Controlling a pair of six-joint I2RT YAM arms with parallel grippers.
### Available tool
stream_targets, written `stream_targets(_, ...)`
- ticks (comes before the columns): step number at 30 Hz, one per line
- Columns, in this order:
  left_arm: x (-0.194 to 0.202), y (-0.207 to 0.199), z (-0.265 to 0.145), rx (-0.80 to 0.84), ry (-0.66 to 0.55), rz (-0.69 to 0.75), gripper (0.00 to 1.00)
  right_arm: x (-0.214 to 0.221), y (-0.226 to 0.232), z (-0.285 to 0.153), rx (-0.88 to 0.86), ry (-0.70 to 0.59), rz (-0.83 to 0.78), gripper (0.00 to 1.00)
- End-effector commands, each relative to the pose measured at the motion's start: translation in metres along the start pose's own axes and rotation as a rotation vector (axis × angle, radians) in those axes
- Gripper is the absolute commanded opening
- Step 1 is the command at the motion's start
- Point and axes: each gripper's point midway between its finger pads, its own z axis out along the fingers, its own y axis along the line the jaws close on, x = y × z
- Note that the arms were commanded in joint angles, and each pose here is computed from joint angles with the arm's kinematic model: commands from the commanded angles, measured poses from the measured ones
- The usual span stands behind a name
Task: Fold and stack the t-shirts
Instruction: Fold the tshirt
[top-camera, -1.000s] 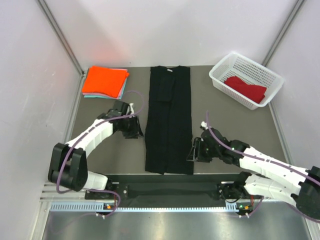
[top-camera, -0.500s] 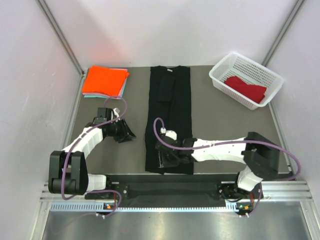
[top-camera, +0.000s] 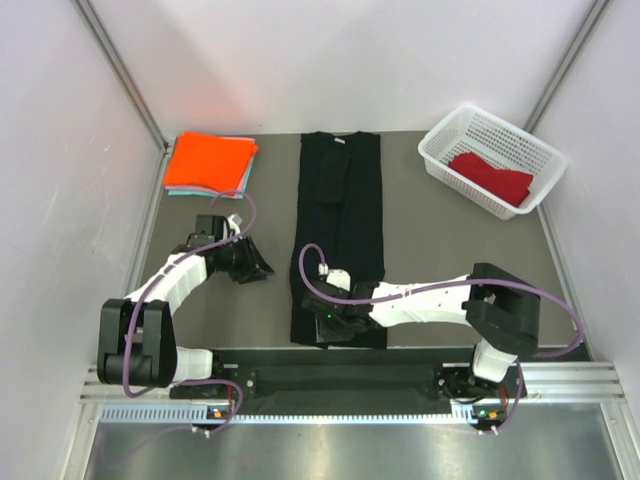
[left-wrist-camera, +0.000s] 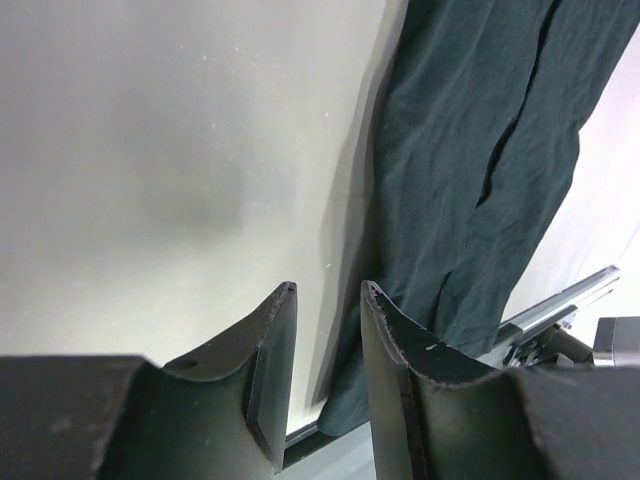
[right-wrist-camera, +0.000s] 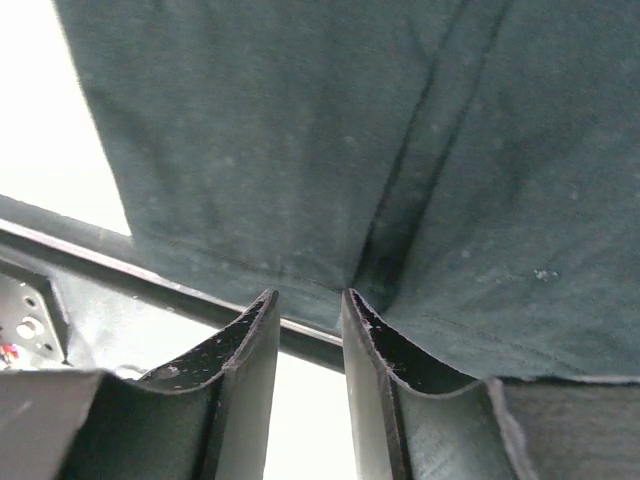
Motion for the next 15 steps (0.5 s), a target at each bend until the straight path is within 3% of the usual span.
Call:
stream_targets(1,-0.0112,-0.0046,-0.0037,0.014,-0.042,0.061,0.37,-0.0031,0.0070,-0.0019,0.014,-0.023,0.016,0.32)
stream_targets(8,-0.0149,-0.0023,-0.0081,-0.016,-0.058,0.075,0.37,-0.0027,0.0002,0.0016,0.051,-0.025,0.010,0.22)
stream_targets(15,-0.0154,-0.0026,-0.0083,-0.013,-0.066,0.075,0.36,0.0002,-0.0002,0.0047,0.052,-0.015,0.011,0.20)
